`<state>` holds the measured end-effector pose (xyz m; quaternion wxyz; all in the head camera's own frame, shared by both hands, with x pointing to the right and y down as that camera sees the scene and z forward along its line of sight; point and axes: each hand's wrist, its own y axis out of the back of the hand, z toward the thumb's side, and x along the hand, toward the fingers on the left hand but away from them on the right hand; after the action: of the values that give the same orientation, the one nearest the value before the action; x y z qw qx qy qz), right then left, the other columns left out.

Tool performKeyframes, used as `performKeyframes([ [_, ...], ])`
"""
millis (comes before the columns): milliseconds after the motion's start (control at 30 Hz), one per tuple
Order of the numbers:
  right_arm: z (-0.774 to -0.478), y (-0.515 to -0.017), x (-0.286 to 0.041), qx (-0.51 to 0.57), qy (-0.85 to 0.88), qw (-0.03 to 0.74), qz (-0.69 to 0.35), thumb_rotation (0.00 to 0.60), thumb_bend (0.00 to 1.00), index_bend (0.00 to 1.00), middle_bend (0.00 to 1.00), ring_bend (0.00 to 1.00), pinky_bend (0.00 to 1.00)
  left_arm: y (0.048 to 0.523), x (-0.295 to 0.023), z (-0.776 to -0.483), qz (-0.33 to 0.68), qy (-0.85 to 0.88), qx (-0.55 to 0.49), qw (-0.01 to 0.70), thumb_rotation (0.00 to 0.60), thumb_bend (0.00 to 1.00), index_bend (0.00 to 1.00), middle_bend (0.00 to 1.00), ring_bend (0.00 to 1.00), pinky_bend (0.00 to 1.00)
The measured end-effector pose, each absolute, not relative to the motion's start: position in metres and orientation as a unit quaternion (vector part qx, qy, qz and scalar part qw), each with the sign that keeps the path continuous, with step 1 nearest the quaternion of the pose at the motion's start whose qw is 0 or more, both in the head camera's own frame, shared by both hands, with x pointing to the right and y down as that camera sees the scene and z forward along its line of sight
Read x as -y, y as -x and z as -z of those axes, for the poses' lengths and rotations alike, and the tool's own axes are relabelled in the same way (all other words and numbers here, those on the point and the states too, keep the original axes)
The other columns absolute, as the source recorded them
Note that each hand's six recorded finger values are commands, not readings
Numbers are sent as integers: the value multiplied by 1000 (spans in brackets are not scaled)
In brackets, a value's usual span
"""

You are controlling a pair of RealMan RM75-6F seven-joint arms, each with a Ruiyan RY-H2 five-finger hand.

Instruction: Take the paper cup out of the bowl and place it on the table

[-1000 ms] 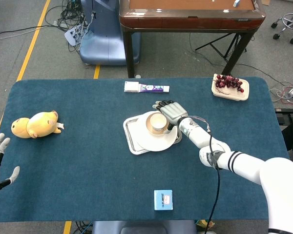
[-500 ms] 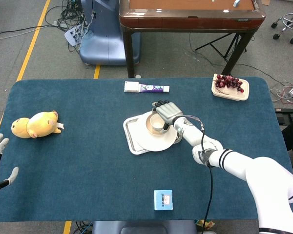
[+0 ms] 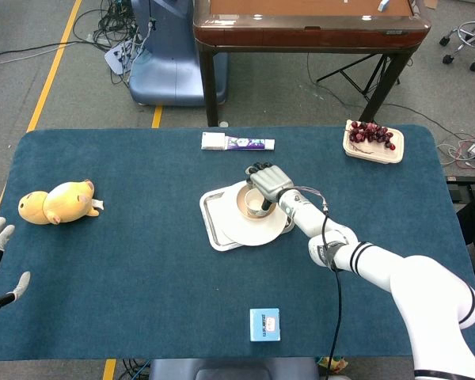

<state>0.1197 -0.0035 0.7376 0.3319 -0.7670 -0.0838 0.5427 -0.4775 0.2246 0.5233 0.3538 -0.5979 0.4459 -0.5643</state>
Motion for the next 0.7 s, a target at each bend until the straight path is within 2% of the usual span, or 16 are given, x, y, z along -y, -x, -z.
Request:
performKeyframes([
  [700, -712, -116, 15, 95, 768, 344, -531, 600, 212, 437, 142, 0, 76, 475, -225, -531, 573, 598, -433, 355, 600, 324, 0, 0, 0, 0],
])
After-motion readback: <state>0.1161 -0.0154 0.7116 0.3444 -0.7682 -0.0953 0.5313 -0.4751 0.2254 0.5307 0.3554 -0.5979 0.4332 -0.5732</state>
